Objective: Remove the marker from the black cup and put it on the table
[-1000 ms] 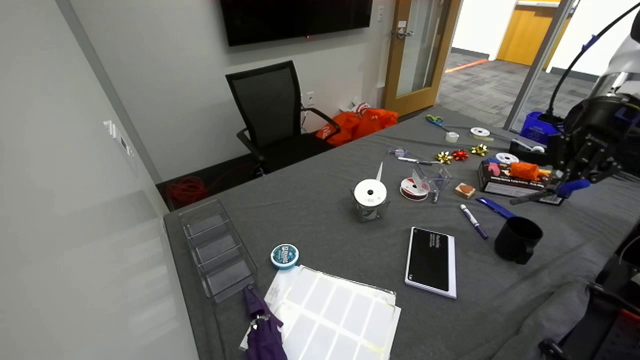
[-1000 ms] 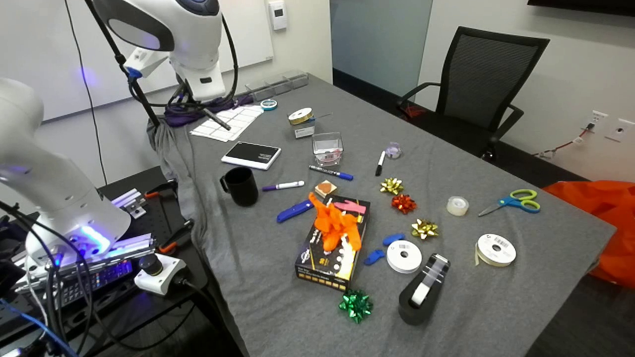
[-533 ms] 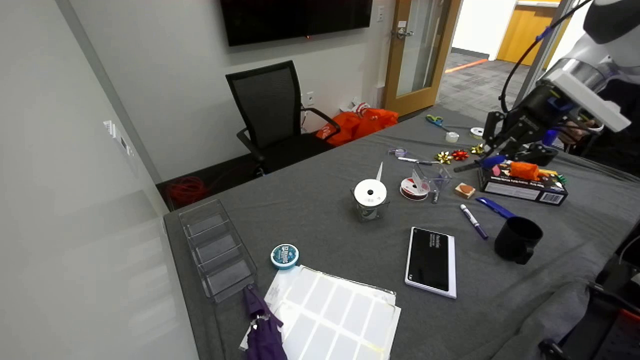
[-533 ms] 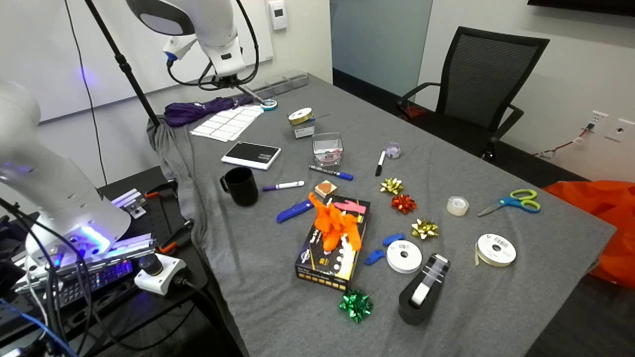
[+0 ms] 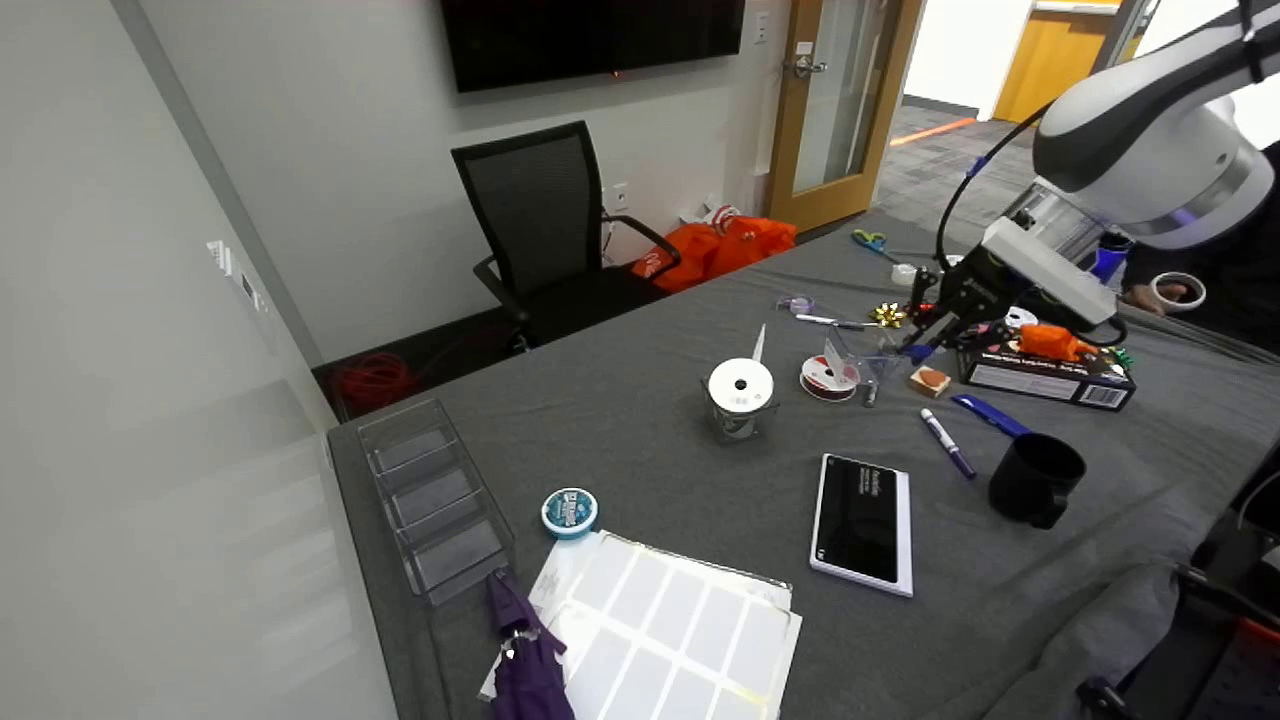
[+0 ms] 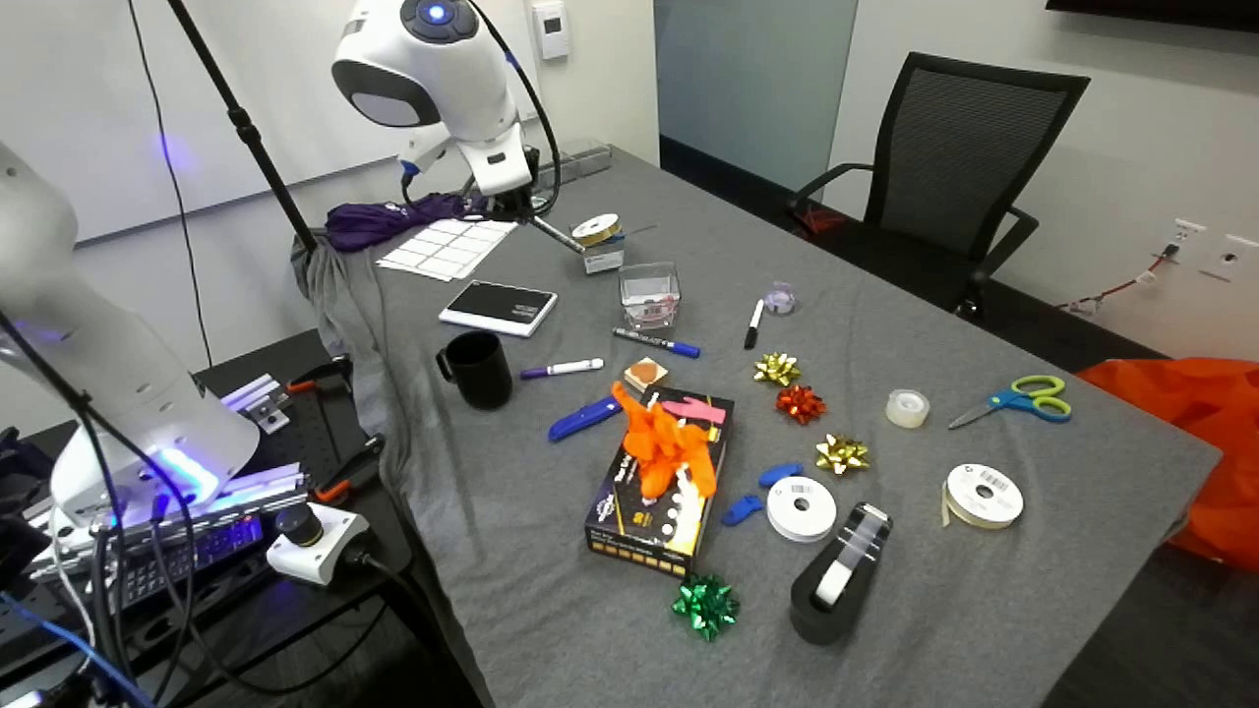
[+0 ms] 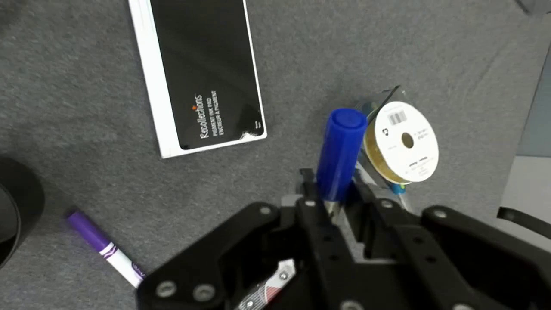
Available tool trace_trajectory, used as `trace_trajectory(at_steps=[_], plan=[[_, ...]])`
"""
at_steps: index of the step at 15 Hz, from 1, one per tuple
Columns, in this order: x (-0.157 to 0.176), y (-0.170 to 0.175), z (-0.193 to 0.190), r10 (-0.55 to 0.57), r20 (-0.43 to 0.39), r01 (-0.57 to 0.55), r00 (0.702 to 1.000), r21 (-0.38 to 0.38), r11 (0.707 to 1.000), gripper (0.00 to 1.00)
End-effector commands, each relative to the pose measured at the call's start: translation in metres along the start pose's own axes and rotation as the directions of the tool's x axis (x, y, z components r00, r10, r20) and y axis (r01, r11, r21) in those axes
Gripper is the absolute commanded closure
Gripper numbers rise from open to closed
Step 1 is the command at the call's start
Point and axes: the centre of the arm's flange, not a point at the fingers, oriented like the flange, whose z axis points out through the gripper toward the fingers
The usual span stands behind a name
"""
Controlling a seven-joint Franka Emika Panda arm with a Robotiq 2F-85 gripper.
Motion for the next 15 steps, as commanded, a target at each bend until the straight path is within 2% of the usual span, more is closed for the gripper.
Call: trace_trajectory(at_steps=[1,9,15], plan=[[0.029,0.005,0.035,0.0,-0.07,-0.001,0.998,-0.015,1.0,0.95],[0.057,0.032,0.064,-0.051,-0.158,0.038,0.986,-0.083,0.996,0.95],[0.072,0.05,0.069,-0.009,-0.244,-0.018,0.97,-0.107,0.994,0.95]])
